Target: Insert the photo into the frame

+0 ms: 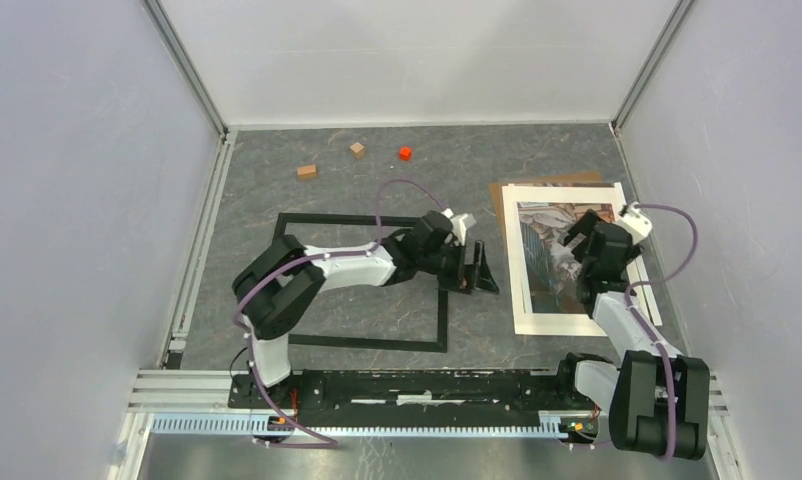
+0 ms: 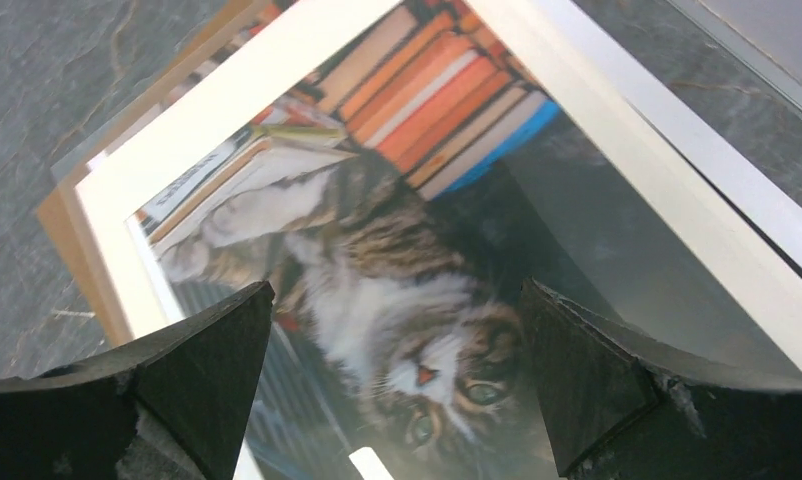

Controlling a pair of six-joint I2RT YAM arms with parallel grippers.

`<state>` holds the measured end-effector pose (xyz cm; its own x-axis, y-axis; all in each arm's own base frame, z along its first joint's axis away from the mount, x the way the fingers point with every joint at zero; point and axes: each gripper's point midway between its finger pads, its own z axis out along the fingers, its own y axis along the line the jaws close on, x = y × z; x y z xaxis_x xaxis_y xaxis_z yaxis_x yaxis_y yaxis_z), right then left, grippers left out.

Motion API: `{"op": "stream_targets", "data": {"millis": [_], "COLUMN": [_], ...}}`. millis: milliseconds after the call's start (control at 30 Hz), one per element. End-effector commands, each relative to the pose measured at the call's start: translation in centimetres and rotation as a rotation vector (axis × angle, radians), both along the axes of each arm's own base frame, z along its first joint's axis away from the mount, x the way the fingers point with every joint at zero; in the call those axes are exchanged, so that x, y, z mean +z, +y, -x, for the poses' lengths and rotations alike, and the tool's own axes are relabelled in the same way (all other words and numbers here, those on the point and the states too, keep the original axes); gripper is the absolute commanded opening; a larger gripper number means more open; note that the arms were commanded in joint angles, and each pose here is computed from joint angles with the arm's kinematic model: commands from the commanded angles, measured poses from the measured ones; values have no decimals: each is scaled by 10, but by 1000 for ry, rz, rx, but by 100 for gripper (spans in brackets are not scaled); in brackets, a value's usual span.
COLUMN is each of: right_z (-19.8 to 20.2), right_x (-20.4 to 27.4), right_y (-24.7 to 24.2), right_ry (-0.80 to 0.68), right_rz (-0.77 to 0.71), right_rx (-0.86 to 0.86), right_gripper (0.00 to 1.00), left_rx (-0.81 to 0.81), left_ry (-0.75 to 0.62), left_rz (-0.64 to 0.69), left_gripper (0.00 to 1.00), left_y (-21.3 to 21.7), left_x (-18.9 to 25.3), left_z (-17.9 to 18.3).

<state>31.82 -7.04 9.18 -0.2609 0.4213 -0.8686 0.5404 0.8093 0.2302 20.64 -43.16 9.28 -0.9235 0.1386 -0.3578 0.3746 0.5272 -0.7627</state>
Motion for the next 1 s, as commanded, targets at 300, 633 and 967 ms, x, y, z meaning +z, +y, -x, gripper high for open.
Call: {"op": "stream_targets", "data": {"millis": [300,633,967], "right_z": [32,39,37], "right_x": [-36,-63,-66], "right_y": [-34,-18,-7], "right_ry": [6,26,4], "right_rz": [-62,-157,-203], "right_rx": [35,81,118], "right_gripper": [98,95,94], "left_rx": [201,291,309], "left_ry": [162,252,334], "left_rz": [117,135,237], "left_gripper": [92,91,89], "left_y": [-68,-82,-101], "left_x": [-21,-47,-38], "left_z": [4,-5,-11]}}
